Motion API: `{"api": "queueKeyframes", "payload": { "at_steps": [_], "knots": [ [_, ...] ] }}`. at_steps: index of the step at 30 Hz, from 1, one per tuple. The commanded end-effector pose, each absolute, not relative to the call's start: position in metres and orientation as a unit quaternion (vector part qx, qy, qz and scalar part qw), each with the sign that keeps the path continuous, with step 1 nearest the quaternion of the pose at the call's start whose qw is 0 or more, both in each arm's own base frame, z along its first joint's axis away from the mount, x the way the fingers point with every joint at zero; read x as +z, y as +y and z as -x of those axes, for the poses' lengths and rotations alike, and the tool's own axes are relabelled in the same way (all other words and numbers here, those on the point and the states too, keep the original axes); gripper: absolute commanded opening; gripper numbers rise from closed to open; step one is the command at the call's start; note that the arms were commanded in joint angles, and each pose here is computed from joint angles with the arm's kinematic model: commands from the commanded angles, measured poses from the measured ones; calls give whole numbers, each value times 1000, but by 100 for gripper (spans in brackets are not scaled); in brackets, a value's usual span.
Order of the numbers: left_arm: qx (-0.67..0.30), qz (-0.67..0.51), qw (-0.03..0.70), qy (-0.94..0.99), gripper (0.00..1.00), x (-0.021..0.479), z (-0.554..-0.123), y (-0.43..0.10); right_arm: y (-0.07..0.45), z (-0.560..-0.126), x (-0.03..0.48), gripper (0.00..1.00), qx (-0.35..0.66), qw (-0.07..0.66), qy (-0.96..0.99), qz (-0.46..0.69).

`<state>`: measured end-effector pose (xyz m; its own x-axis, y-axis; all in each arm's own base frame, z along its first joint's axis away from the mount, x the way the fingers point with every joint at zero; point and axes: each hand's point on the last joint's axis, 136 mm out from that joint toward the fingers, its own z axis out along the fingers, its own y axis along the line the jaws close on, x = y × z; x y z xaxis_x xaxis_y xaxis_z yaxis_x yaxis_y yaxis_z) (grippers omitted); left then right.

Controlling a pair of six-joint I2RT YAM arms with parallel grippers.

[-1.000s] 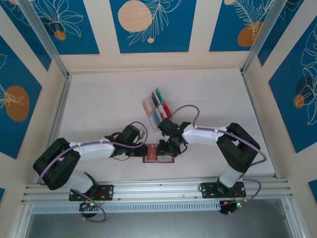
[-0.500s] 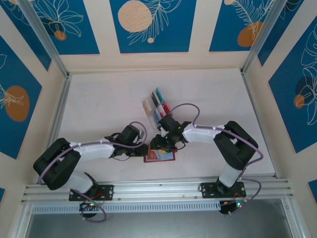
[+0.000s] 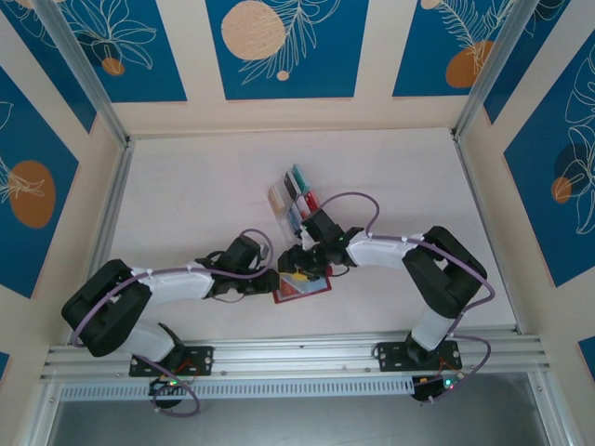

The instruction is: Put the credit cards into the card holder

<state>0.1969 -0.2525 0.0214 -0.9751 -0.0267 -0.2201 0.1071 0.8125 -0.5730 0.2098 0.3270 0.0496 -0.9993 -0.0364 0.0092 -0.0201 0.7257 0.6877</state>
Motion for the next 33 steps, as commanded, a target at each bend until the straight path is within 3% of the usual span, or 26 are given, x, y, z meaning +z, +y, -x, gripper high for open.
{"api": "queueKeyframes", "payload": {
  "at_steps": [1, 22, 33],
  "knots": [
    [-302, -1, 85, 949, 32, 11, -190, -247, 327, -172, 42, 55, -360, 55, -931, -34],
    [-338, 57, 98, 934, 47, 31, -204, -233, 314, -142, 47, 62, -361, 59, -930, -45],
    [-346, 58, 84, 933, 48, 22, -205, -237, 329, -146, 46, 63, -364, 60, -927, -65]
  ]
}}
